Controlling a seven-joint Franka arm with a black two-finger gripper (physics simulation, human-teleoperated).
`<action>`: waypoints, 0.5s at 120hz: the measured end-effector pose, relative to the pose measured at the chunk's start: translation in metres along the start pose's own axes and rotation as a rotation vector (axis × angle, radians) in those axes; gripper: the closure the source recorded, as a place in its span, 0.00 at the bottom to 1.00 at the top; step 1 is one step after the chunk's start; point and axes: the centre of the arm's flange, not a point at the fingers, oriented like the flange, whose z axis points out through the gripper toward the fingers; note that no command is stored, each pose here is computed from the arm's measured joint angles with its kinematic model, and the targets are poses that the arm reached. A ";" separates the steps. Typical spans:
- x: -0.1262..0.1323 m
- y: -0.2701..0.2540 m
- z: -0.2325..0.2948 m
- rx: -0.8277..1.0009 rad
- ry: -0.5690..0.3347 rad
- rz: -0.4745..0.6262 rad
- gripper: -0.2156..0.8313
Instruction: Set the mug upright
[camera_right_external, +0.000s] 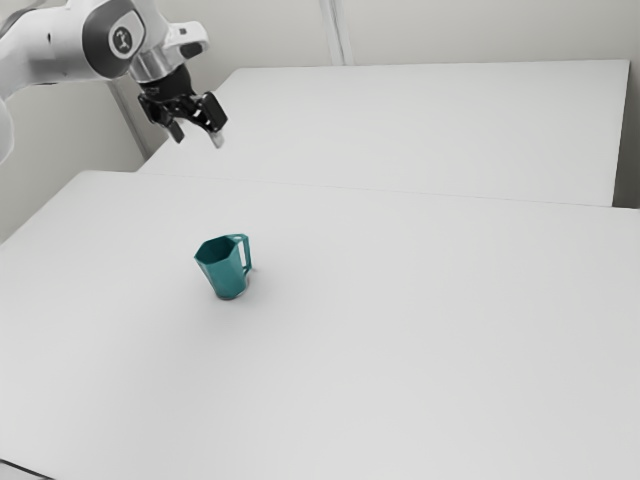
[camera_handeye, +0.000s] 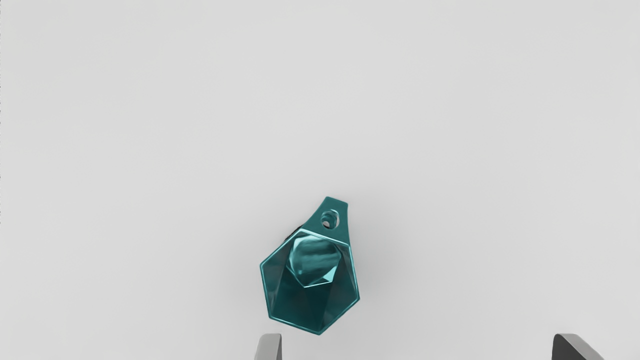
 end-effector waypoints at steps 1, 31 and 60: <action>0.000 0.000 -0.001 0.000 -0.003 0.000 0.22; -0.011 0.010 -0.005 -0.009 -0.094 0.013 0.21; -0.015 0.010 -0.003 -0.015 -0.127 0.009 0.21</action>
